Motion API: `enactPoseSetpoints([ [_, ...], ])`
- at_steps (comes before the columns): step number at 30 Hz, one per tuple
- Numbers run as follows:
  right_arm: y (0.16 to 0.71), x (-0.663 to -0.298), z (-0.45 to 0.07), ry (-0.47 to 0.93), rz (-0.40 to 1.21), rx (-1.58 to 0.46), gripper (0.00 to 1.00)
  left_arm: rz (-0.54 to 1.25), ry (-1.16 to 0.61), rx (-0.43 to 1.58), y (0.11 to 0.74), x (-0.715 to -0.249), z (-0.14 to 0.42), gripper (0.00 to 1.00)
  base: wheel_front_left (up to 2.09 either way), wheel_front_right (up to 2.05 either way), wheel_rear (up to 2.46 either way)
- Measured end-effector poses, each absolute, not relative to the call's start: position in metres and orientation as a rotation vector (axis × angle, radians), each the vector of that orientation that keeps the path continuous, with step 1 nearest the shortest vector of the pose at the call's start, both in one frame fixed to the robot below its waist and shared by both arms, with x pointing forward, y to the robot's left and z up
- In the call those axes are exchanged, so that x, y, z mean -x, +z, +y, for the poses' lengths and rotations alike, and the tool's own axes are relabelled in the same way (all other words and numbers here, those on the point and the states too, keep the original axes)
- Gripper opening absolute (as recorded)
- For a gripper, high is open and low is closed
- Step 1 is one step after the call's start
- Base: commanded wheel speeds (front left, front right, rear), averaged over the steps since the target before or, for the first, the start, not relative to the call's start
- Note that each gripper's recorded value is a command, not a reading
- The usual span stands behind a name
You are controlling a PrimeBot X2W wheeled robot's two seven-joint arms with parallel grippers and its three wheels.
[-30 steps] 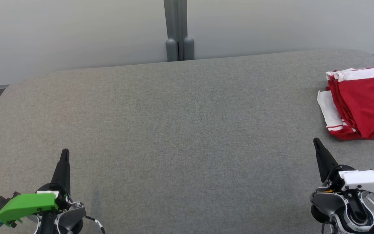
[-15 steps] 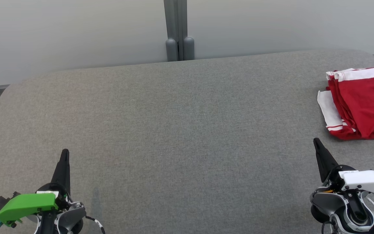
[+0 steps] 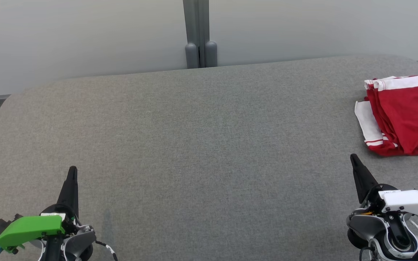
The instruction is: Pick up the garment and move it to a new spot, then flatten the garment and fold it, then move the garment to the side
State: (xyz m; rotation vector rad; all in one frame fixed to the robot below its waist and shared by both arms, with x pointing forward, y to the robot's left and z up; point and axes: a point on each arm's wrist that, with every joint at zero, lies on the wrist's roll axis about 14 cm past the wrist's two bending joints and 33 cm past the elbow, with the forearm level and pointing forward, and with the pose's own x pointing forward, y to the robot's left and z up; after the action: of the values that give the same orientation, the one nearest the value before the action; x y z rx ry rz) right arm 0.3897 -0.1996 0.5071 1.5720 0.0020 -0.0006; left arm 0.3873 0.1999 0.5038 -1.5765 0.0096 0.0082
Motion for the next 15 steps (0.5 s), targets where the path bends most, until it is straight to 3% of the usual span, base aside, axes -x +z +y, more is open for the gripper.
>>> enactPoseSetpoints([
  [15,0.5071,-0.3897,-0.1996,-0.001,0.002,-1.572,0.00,0.009,0.009,1.577,0.5038,-0.3873,0.2001,0.00,0.00,0.00,0.00],
])
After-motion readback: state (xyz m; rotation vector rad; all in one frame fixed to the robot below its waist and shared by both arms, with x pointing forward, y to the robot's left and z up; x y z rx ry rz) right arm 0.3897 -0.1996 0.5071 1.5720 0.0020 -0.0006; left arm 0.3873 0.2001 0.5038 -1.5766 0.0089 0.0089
